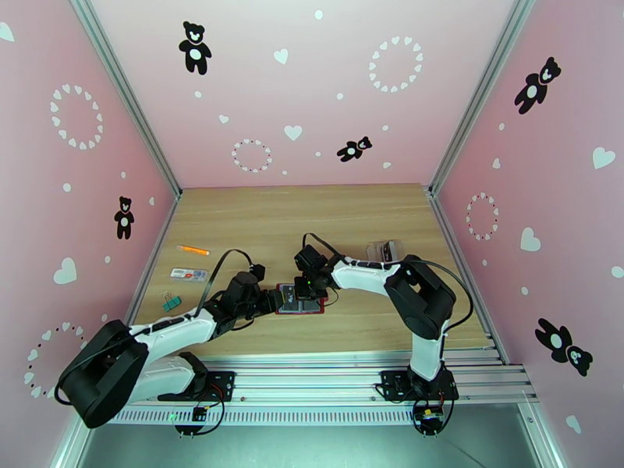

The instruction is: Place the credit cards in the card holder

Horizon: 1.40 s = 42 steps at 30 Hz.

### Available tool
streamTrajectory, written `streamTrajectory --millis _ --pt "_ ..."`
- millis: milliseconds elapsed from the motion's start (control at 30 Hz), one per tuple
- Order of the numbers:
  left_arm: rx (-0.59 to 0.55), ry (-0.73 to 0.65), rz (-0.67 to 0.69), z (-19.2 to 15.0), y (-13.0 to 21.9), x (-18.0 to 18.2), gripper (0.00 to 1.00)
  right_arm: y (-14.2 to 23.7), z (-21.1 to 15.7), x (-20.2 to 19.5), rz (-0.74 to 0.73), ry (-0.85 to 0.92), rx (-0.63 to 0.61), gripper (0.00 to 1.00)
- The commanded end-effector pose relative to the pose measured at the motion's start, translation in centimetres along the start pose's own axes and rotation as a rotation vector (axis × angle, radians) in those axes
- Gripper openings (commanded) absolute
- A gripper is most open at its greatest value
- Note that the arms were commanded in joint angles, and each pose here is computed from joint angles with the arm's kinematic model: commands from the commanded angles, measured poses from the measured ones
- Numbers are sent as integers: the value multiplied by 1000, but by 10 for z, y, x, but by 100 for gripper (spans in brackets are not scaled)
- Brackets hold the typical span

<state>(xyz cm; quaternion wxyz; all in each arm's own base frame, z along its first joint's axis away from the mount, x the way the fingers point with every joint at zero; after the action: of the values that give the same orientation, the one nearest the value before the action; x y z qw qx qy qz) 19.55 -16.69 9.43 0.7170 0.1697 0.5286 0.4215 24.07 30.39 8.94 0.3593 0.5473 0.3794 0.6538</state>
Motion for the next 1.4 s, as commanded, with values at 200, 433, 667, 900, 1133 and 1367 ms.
streamTrajectory --millis 200,433,667,900,1133,1367 --pt "17 -18 -52 4 -7 -11 36 -13 -7 -11 -52 -5 40 0" --pt "13 -27 -55 5 -6 -14 34 -13 -8 -11 -57 -1 43 0" --pt "29 -39 -55 3 -10 -17 34 -12 -7 -10 -56 3 43 0" --pt "41 -43 -40 2 -16 -17 33 -13 -7 -11 -56 5 47 0" --pt "27 -45 -20 2 -11 -15 33 -12 -8 -11 -59 7 46 0" --pt "36 -44 -34 0 -13 -17 33 -12 -8 -11 -56 4 44 0"
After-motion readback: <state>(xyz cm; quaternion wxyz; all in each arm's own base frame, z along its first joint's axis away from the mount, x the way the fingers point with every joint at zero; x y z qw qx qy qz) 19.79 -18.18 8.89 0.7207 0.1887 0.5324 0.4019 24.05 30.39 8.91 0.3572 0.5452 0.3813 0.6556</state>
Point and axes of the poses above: each hand's point on the last joint's axis, 136 mm out from that joint toward the fingers, its own y axis back along the fingers, its own x axis along the line the jaws close on, z = x × y, the point moved 8 cm from there along y, back along the fingers, and after that the axes turned 4 degrees about -y, right-handed, at the moved point
